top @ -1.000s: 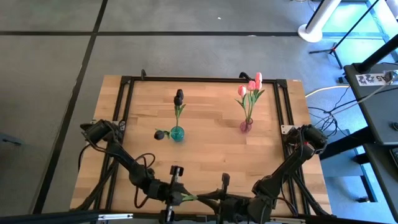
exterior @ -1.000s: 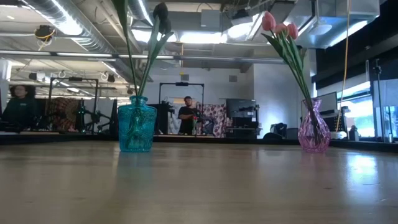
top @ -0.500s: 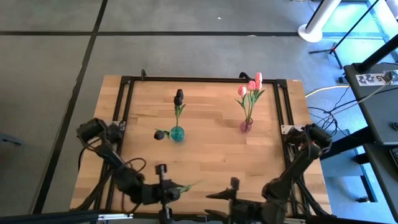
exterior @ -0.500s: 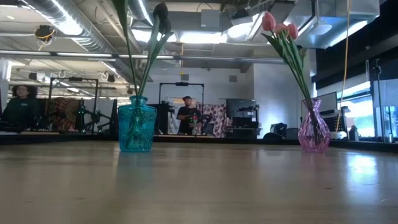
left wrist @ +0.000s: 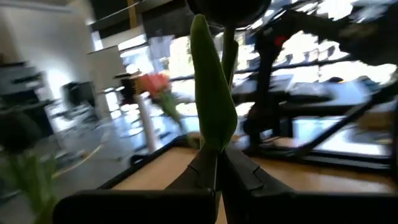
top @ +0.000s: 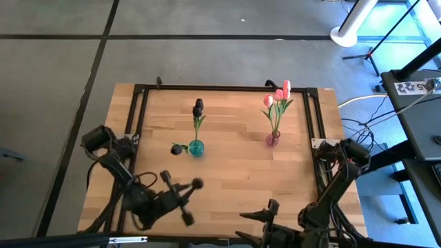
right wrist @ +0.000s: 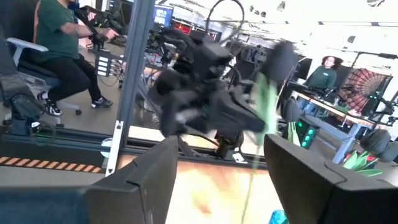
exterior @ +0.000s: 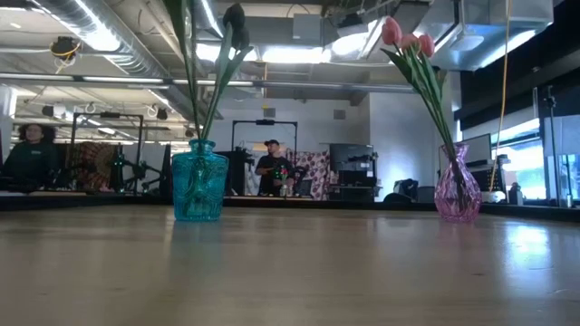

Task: Sort flowers into vase by color
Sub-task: Put the black tulip into the blue vase

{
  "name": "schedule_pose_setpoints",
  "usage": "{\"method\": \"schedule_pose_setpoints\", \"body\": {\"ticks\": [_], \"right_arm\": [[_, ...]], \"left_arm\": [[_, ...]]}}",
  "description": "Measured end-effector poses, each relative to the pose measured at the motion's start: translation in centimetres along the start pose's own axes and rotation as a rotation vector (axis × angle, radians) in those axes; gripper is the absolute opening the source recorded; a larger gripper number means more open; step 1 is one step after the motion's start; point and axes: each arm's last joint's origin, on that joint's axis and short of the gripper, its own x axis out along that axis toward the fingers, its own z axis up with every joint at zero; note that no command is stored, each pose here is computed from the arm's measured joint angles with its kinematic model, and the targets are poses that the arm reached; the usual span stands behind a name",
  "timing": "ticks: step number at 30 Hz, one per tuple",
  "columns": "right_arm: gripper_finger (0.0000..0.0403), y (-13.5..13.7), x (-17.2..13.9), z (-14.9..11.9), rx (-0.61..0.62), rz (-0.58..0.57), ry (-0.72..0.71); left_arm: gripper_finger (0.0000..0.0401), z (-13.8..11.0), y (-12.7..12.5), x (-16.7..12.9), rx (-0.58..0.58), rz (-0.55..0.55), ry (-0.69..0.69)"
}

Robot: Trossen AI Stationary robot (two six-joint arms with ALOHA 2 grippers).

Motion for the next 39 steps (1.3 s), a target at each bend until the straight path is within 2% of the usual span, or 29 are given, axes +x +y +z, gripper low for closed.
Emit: {"method": "schedule_pose_setpoints", "body": {"ticks": [8, 17, 25, 32, 39], "right_arm": [[0.0237, -0.1, 0.1, -0.1, -0.006, -0.013, 0.007], [0.0237, 0.1, -0.2, -0.3, -0.036, -0.032, 0.027], [0.0237, 0.1, -0.1, -0.4, -0.038, -0.032, 0.03], [0.0237, 0.1, -0.1, -0.4, -0.034, -0.032, 0.029], [0.0237, 0.1, -0.1, -0.4, -0.035, -0.032, 0.029]], "left_arm": [[0.0, -0.8, 1.1, 5.5, 0.167, 0.153, 0.051], [0.0, 0.6, 3.0, 7.4, 0.257, 0.193, 0.067], [0.0, -0.5, 2.7, 8.0, 0.398, 0.198, 0.108], [0.0, -1.2, 3.0, 8.9, 0.38, 0.232, 0.129], [0.0003, -1.3, 3.5, 9.8, 0.261, 0.29, 0.132]]}}
